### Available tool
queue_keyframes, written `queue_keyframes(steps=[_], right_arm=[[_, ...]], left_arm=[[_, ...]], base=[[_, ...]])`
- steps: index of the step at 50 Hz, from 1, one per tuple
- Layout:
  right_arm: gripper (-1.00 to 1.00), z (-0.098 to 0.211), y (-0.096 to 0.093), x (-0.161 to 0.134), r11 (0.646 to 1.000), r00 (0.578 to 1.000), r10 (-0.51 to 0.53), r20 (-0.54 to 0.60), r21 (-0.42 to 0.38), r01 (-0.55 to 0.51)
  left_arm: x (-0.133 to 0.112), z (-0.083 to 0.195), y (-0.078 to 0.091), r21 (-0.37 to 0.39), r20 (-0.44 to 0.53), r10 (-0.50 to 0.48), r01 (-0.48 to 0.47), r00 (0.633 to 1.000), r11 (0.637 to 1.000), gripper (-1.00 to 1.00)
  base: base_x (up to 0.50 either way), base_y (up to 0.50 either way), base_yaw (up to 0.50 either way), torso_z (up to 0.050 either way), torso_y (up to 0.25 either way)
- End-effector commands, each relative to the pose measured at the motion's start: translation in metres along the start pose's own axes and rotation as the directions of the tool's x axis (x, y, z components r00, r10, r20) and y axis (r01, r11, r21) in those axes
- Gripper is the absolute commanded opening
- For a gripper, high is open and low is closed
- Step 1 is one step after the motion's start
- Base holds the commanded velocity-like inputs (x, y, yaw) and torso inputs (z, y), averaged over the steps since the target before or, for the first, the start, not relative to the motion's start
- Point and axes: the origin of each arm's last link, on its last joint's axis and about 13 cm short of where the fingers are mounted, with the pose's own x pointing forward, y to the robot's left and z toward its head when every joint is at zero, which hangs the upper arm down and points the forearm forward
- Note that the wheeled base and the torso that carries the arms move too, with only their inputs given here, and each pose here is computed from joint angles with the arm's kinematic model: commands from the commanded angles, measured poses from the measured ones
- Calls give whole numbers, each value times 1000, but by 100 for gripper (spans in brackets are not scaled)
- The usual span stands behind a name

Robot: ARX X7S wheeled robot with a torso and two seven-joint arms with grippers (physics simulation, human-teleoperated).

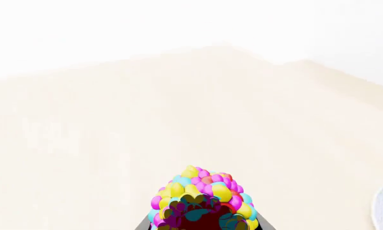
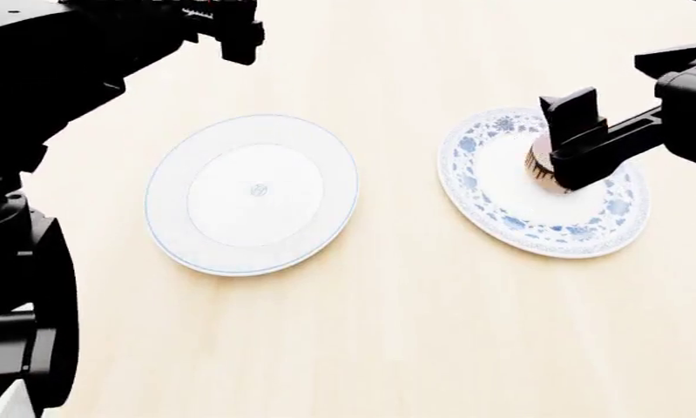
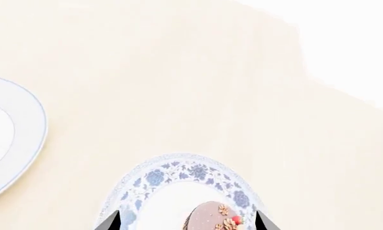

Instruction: Move the dessert items from the plate to the tray.

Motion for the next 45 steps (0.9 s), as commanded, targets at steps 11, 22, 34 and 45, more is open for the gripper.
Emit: queue_keyframes(steps=[11, 22, 34, 45], right_arm=[[100, -29, -12, 24, 970, 984, 131, -119, 221, -102], [100, -35, -27, 24, 974, 986, 74, -152, 223, -39], [100, -24, -45, 29, 969, 992, 51, -117, 248, -21], [100, -30, -58, 52, 961, 990, 51, -131, 277, -13]], left_arm=[[7, 11, -7, -86, 92, 88, -81, 992, 993, -100], [7, 5, -10, -73, 93, 81, -74, 992, 995, -100], [6, 3, -11, -64, 84, 70, -65, 994, 996, -100], [4, 4, -9, -66, 83, 68, -63, 994, 996, -100]], base=[[0, 0, 0, 0, 0], [0, 0, 0, 0, 0], [0, 0, 0, 0, 0], [0, 0, 0, 0, 0]])
